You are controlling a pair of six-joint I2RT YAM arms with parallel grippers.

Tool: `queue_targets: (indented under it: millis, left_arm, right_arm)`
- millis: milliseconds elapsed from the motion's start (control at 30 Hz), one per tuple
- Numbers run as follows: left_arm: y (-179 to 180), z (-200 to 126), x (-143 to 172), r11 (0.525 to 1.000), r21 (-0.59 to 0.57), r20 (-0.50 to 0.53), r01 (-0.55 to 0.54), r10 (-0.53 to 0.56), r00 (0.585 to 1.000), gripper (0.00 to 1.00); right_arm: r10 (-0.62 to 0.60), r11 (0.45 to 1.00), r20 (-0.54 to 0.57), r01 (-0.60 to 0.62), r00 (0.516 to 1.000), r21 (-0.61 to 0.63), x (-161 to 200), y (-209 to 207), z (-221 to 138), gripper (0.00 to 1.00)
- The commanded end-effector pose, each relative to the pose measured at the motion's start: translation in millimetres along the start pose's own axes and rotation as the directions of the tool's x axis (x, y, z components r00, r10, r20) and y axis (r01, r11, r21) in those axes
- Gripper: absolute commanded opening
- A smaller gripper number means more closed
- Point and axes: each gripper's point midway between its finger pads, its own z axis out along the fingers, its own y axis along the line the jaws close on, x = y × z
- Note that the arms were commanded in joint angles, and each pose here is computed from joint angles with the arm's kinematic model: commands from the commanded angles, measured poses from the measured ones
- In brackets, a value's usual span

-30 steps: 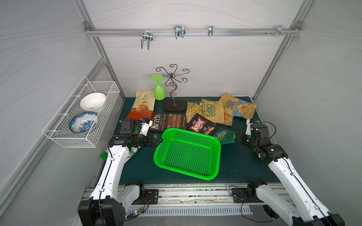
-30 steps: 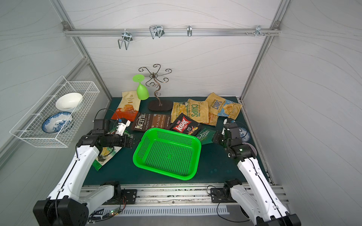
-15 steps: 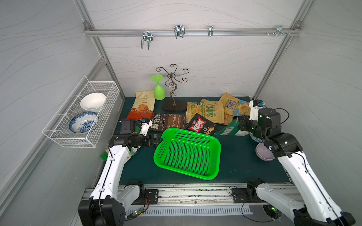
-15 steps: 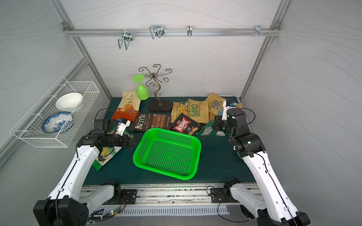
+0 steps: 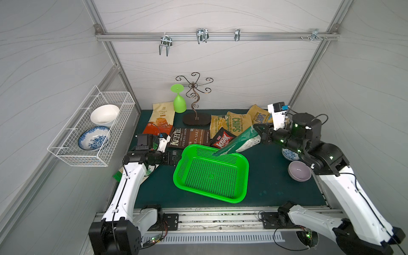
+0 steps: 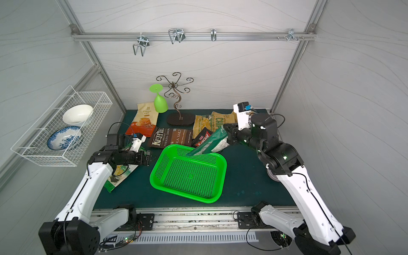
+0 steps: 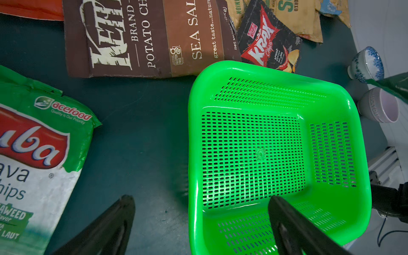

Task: Put the potato chips into the basket
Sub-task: Pick up the potato chip from the center of the board, then place the potato chip in the basket.

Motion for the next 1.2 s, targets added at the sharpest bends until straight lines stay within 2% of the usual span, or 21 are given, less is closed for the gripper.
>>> queue_targets:
  millis: [0,367,767,1167]
  left_arm:
    - [9.2,-1.3,-11.5,0.999,-0.049,0.035,-0.002,0.004,0.999,0.99]
    - [12.9,-0.1,-10.8,0.998,-0.067,0.032,0.0,0.003,0.999,0.99]
    - [14.7,-0.2,-10.9,0.997,-0.076,0.031,0.003,0.0,1.0,0.99]
    - [15.5,1.1,-10.2,0.997,-0.076,0.025,0.006,-0.004,1.0,0.99]
  right_arm:
    - [-0.075,0.993,-0.03,0.072,0.997,-0.096,1.4,31.3,14.1,0.0]
    - [-0.229,0.964,-0.108,0.21,0.967,-0.166,34.7,89.8,84.5,0.0]
    - [-0.317,0.935,-0.176,0.276,0.932,-0.224,61.6,113.2,171.1,0.0]
    - [-0.449,0.889,-0.155,0.423,0.88,-0.176,67.2,124.1,223.1,0.0]
